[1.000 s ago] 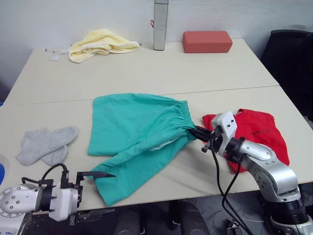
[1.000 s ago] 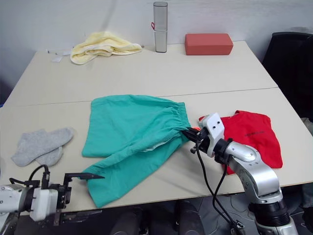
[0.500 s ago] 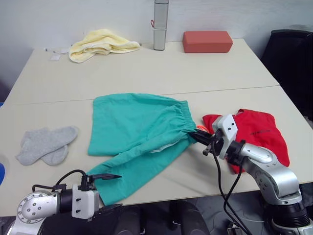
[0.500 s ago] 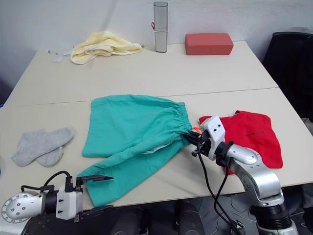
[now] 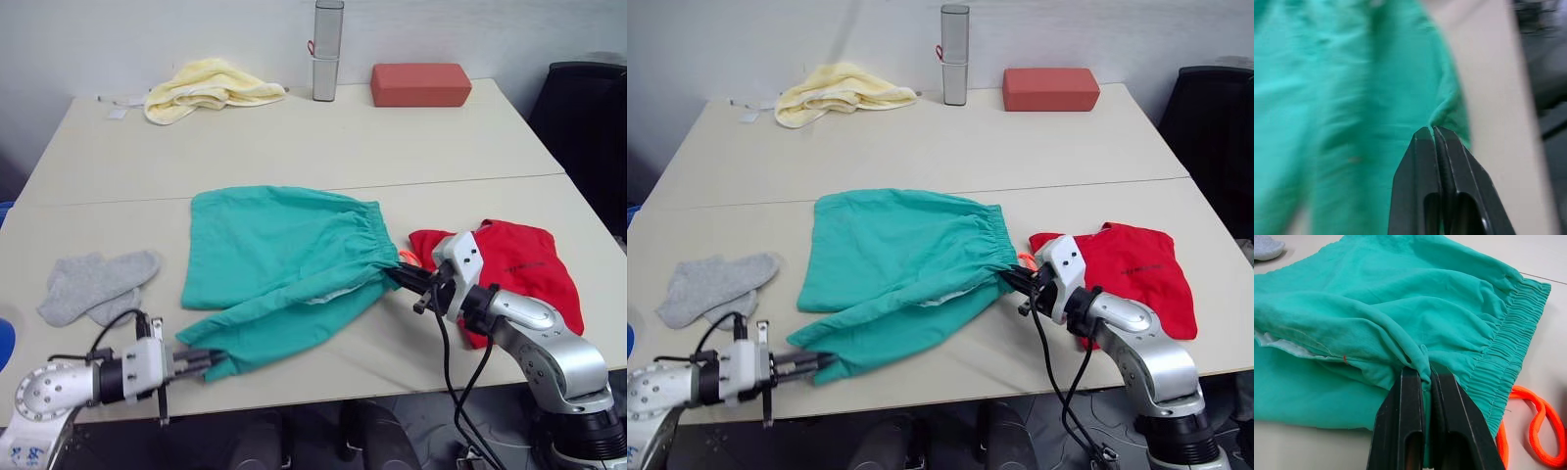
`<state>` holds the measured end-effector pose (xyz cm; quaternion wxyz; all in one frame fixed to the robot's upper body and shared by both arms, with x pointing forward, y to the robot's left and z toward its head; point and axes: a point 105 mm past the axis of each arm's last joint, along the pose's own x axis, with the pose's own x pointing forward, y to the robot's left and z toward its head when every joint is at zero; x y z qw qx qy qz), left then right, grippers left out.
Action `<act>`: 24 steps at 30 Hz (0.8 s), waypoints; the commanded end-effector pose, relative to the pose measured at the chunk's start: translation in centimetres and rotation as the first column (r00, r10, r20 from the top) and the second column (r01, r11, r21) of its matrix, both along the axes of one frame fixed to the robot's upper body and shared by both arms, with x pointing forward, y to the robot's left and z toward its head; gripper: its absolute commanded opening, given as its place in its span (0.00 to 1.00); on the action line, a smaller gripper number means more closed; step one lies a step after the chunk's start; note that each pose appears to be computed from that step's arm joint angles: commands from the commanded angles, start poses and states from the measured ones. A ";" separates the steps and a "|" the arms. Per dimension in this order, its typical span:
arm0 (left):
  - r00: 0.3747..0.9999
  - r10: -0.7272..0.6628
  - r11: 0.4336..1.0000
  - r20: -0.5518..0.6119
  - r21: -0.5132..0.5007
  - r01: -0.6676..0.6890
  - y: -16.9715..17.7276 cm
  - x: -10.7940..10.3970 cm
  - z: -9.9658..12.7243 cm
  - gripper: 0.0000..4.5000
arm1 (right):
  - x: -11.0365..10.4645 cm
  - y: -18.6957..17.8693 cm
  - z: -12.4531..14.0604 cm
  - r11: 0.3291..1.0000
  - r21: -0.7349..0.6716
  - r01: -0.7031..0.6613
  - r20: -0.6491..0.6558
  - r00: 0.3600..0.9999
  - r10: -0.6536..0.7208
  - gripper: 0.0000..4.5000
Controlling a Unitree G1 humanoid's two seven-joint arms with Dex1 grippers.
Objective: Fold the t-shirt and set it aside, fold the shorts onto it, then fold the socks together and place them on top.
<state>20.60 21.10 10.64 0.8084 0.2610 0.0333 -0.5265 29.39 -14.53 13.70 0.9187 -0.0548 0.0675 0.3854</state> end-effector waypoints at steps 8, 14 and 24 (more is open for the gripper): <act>0.968 0.235 0.923 0.089 -0.331 -0.194 2.8 5.6 7.7 0.01 | -0.6 -0.8 4.6 0.995 0.047 -0.088 0.200 0.977 0.076 0.00; 0.925 0.365 0.759 0.107 -0.610 -0.229 4.8 9.4 15.0 0.01 | 1.1 -2.0 7.4 0.990 0.121 -0.072 0.219 0.975 0.044 0.00; 0.927 0.356 0.820 0.116 -0.514 -0.251 5.6 10.0 13.9 0.01 | 1.9 -1.0 7.5 0.987 0.134 -0.091 0.226 0.972 0.059 0.00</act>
